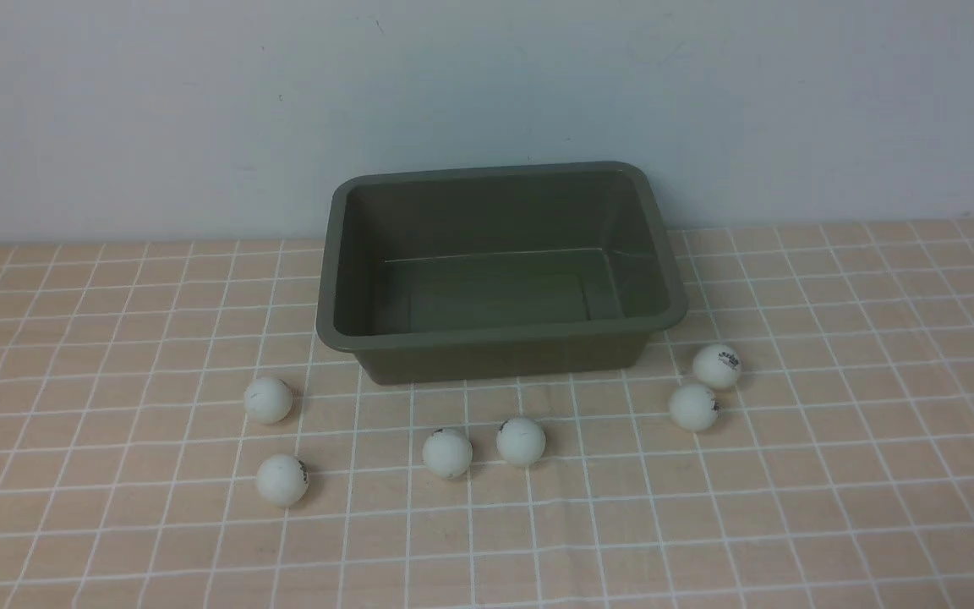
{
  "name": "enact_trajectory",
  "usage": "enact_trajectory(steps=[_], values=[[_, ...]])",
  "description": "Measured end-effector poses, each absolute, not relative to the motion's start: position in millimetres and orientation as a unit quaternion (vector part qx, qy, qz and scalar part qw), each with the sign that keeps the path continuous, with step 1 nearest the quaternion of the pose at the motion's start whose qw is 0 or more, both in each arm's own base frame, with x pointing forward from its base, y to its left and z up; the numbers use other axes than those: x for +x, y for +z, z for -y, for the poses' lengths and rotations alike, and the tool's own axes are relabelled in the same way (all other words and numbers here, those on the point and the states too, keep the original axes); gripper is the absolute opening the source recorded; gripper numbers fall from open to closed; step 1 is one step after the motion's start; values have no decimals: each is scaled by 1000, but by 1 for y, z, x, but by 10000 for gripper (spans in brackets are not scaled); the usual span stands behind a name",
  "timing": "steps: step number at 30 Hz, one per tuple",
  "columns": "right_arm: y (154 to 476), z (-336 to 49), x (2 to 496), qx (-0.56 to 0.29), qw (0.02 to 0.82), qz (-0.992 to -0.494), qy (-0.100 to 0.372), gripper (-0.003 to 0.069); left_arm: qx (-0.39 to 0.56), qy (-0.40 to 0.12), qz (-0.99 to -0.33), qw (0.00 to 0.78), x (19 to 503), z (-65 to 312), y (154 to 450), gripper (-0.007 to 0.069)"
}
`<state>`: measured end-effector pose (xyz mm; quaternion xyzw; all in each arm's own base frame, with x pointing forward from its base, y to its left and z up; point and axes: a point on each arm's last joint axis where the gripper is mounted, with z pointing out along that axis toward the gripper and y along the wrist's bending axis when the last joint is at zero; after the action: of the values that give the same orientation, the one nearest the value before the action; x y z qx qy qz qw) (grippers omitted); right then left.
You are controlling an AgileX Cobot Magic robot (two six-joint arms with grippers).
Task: Put the table tennis balls into the box on the light coffee tablecloth.
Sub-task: 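Reach for and grasp a ping pong ball on the table beside the basket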
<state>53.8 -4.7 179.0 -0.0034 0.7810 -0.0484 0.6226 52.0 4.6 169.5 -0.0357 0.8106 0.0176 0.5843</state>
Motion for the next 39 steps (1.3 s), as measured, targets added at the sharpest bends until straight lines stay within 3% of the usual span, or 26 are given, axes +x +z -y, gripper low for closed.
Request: enact_trajectory(steps=[39], values=[[182,5,53,-2,623,-781,-50,211,-36,18,-811,584,52,-5,170,3]])
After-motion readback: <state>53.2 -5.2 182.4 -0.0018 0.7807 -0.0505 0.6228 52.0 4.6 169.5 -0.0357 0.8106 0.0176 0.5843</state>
